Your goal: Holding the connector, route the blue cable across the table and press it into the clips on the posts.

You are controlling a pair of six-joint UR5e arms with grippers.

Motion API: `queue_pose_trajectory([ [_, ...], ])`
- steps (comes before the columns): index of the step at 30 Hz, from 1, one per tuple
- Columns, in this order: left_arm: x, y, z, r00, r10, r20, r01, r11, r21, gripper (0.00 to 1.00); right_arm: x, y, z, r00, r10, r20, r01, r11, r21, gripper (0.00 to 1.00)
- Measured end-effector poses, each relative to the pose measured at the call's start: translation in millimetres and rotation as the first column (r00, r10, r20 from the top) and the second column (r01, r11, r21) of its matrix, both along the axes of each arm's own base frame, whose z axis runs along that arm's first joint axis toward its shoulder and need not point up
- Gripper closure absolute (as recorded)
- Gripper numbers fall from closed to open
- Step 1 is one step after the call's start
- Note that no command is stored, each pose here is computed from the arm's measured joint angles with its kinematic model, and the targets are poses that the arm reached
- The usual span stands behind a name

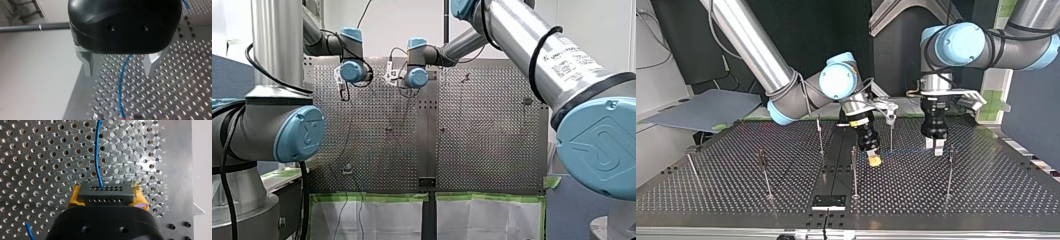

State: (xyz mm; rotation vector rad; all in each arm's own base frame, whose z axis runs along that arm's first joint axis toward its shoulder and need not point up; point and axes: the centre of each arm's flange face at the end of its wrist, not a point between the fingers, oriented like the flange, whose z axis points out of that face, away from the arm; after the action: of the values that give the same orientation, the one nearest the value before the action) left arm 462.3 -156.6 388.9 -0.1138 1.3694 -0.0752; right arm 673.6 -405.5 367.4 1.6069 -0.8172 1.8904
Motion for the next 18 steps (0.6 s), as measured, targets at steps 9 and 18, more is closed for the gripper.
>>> queue_pose_trajectory([
  [9,17.8,-2.2,6,0.999,0.037,0.025,-0.037,0.9993,0.003,0.02,-0.1,-0.2,-1,1.0,0.0,-0.001,0.0,1.0,0.001,1.0],
  [18,38.3,-5.2,-14,0.9991,0.042,-0.007,-0.042,0.999,0.013,0.02,0.0,-0.1,-1,1.0,0.0,-0.001,0.0,1.0,0.001,1.0],
])
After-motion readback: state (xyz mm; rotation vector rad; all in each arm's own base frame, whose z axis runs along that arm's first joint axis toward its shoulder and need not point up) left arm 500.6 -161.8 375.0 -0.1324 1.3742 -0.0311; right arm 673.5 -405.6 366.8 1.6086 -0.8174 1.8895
